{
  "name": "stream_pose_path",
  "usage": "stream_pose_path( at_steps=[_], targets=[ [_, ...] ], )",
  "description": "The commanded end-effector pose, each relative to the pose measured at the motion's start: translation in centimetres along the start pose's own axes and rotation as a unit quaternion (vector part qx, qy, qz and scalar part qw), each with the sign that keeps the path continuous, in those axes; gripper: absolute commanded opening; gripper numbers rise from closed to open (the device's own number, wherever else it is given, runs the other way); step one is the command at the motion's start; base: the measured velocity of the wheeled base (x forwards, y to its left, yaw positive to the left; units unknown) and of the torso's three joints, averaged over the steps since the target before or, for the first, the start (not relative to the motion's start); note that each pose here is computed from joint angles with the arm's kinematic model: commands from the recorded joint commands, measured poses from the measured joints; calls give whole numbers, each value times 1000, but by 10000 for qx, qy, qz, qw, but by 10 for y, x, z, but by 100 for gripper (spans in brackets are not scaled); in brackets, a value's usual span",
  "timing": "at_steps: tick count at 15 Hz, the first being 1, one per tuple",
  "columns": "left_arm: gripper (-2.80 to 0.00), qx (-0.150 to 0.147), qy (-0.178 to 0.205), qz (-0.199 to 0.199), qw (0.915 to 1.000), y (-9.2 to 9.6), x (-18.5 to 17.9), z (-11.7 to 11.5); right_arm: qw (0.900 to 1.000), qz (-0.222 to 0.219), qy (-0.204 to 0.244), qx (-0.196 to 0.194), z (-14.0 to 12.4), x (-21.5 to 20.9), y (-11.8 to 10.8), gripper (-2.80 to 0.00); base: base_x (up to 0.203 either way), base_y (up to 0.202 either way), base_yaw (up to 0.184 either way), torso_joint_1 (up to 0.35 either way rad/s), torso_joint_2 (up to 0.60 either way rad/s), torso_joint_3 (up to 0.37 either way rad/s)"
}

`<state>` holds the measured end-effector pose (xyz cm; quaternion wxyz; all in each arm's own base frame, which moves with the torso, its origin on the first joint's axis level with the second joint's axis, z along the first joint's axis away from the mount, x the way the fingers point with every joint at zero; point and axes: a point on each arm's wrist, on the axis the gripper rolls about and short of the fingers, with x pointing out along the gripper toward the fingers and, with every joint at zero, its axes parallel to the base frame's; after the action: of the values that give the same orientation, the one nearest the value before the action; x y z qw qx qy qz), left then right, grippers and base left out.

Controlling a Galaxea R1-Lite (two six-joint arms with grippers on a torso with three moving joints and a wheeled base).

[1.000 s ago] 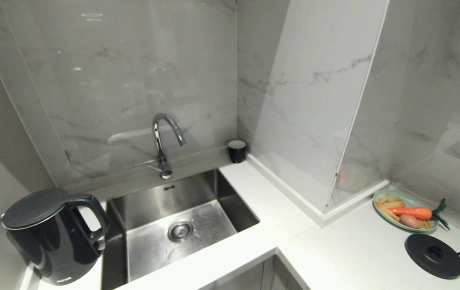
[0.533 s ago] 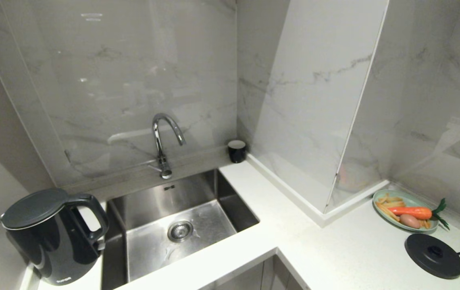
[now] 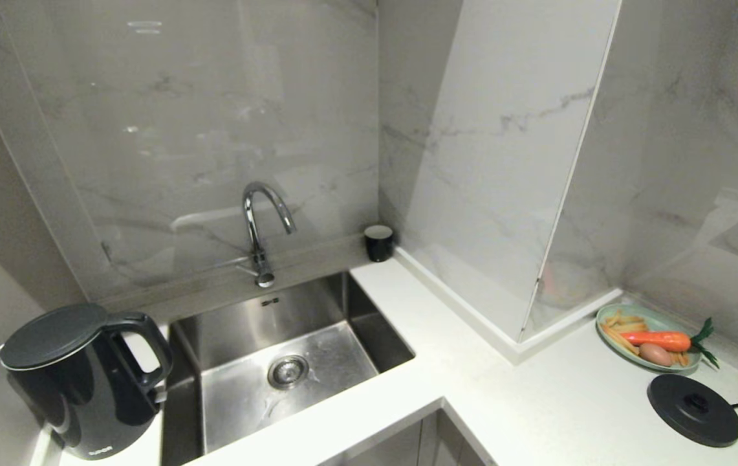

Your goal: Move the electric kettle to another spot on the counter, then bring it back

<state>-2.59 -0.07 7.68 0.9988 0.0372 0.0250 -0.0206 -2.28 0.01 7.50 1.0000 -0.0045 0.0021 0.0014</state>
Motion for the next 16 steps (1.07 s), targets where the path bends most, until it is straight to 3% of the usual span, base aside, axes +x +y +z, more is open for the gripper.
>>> stream_pose_path(
  at_steps=[1,16],
  targets=[
    [-280,-9,11,4,10000,0,0,0,10000,2,2,-1,0,0,0,-280,-2,5,-68,1,3,6],
    [-280,-86,7,66,9999,0,0,0,10000,2,2,-1,0,0,0,-280,2,8,-172,3,1,1]
  ],
)
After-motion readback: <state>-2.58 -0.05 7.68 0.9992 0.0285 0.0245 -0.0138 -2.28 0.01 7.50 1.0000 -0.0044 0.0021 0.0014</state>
